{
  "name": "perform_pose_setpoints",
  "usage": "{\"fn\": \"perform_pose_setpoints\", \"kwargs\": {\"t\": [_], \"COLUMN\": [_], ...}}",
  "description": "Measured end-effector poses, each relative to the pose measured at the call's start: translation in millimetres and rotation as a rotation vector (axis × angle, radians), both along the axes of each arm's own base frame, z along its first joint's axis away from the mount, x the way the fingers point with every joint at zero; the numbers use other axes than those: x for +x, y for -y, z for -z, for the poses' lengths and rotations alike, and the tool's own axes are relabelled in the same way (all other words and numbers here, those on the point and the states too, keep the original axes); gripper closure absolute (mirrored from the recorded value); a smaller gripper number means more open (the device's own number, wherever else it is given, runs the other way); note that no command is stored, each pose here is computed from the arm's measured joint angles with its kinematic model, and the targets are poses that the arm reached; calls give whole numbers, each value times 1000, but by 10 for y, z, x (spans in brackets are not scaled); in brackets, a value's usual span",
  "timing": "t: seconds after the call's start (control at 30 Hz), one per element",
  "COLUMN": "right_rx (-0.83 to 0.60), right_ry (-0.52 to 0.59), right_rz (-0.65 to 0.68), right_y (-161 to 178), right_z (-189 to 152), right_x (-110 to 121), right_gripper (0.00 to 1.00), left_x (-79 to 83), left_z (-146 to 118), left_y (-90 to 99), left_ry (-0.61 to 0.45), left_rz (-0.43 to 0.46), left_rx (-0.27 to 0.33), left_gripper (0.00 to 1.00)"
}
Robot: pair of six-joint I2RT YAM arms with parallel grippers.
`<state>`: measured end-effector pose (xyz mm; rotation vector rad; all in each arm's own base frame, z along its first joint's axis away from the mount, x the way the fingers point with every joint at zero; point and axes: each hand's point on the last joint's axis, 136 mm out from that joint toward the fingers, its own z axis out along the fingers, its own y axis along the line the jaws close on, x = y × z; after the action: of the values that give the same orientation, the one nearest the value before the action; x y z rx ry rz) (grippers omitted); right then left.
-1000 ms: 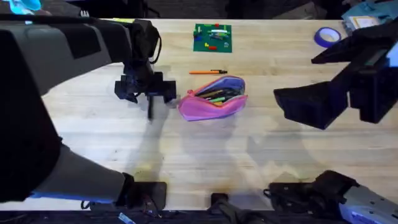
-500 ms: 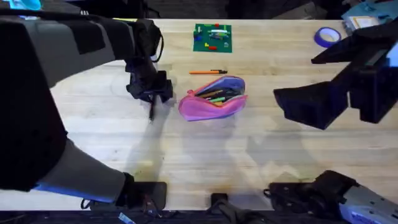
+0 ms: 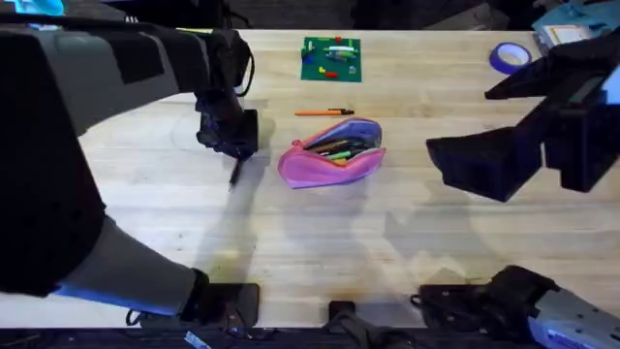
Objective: Unzip the bag, pick up the pens from the table one at a time and place them inside, then zip the bag closed.
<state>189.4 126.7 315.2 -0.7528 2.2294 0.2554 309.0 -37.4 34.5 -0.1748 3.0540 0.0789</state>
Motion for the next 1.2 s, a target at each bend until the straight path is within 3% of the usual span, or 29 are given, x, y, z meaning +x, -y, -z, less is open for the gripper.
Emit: {"fn": "perform_pose_setpoints", "kwargs": {"t": [0.2, 0.23, 0.3, 0.53, 0.7, 0.93, 1.2], "right_rx": [0, 0, 0, 0, 0, 0, 1], "right_ry": [0, 0, 0, 0, 0, 0, 2], "right_rz": [0, 0, 0, 0, 0, 0, 0], "right_y": [0, 0, 0, 0, 0, 0, -2], "right_z": [0, 0, 0, 0, 0, 0, -5], "right_x": [0, 0, 0, 0, 0, 0, 4], "right_gripper": [4, 4, 4, 3, 3, 3, 3], "left_x": [66, 205, 316, 595, 732, 744, 616], "left_z": [-31, -143, -253, -856, -1340, -1893, -2018], "left_y": [16, 40, 58, 198, 555, 1182, 1659], "left_ry": [4, 47, 86, 267, 448, 667, 715], "left_rz": [0, 1, 1, 27, 130, 309, 455], "left_rx": [-4, -12, -18, -50, -93, -171, -234], "left_gripper": [957, 957, 957, 957, 956, 956, 956]}}
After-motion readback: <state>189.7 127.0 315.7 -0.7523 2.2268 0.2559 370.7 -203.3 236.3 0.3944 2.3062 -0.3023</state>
